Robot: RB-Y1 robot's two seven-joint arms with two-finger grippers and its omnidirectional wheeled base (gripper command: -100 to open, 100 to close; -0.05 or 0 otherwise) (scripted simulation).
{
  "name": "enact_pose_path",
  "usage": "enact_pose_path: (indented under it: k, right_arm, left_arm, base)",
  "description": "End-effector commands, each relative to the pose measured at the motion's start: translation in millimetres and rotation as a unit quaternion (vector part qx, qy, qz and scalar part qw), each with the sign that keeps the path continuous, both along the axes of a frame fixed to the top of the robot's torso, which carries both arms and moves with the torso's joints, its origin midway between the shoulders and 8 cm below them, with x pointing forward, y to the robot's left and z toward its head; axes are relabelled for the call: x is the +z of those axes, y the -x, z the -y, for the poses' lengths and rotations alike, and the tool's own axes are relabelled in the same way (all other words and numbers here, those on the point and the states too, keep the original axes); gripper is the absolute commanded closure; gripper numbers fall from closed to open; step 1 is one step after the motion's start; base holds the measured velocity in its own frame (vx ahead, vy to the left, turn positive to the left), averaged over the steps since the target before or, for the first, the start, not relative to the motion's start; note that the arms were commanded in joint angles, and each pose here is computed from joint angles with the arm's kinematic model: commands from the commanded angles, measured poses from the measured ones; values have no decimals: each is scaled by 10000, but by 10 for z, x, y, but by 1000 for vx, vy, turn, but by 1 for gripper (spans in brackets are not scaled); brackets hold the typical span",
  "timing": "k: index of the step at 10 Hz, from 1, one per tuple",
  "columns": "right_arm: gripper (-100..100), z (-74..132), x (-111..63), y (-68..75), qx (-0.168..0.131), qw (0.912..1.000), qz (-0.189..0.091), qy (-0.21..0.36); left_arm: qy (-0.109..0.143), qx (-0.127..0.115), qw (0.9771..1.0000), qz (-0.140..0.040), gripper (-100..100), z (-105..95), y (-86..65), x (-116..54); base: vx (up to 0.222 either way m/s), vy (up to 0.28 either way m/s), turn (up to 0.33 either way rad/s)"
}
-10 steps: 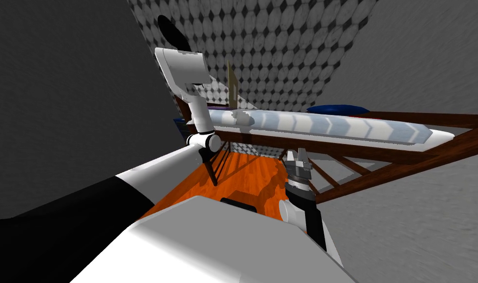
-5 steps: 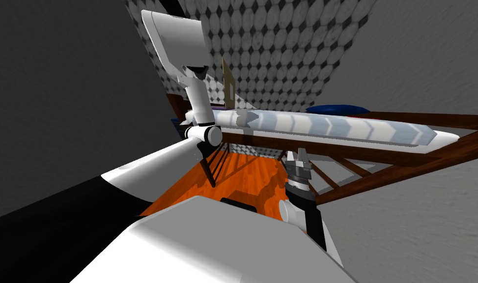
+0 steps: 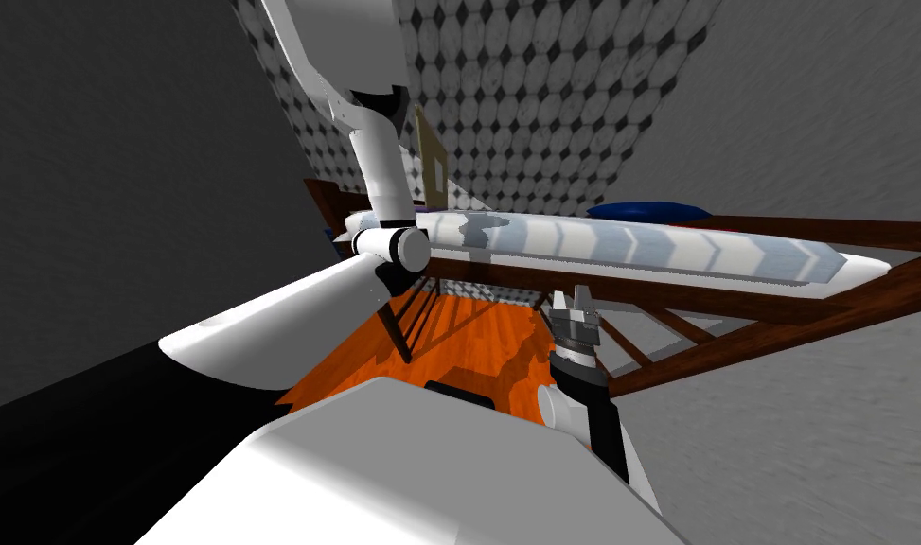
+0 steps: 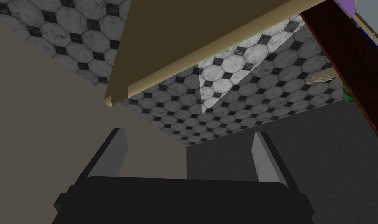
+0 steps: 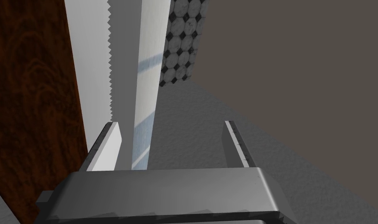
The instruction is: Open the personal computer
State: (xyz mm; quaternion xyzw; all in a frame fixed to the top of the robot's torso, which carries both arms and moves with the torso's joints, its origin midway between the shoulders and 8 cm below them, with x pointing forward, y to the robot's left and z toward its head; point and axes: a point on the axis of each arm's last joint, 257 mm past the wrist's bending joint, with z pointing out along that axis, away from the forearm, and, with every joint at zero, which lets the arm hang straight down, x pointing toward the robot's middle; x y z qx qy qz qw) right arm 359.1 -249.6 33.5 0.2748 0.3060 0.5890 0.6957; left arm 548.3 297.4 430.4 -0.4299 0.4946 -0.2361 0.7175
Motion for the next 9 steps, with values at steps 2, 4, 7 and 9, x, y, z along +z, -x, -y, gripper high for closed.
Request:
enact_pose_path:
  k: [2, 4, 7, 9]
  right_arm:
    - [0, 0, 0, 0, 0, 10000, 0, 0]
    - [0, 0, 0, 0, 0, 10000, 0, 0]
    - [0, 0, 0, 0, 0, 10000, 0, 1]
    - [0, 0, 0, 0, 0, 10000, 0, 1]
  left_arm:
    - [33, -82, 9993, -368, -100, 180, 48, 56]
    - [32, -86, 9992, -386, -100, 180, 49, 64]
    - [26, -74, 9992, -396, 100, 174, 101, 107]
    - [602, -63, 9975, -354, 100, -67, 297, 116]
  base:
    - [61, -64, -10]
    - [48, -37, -2]
    - [67, 3, -5]
    - [59, 16, -12]
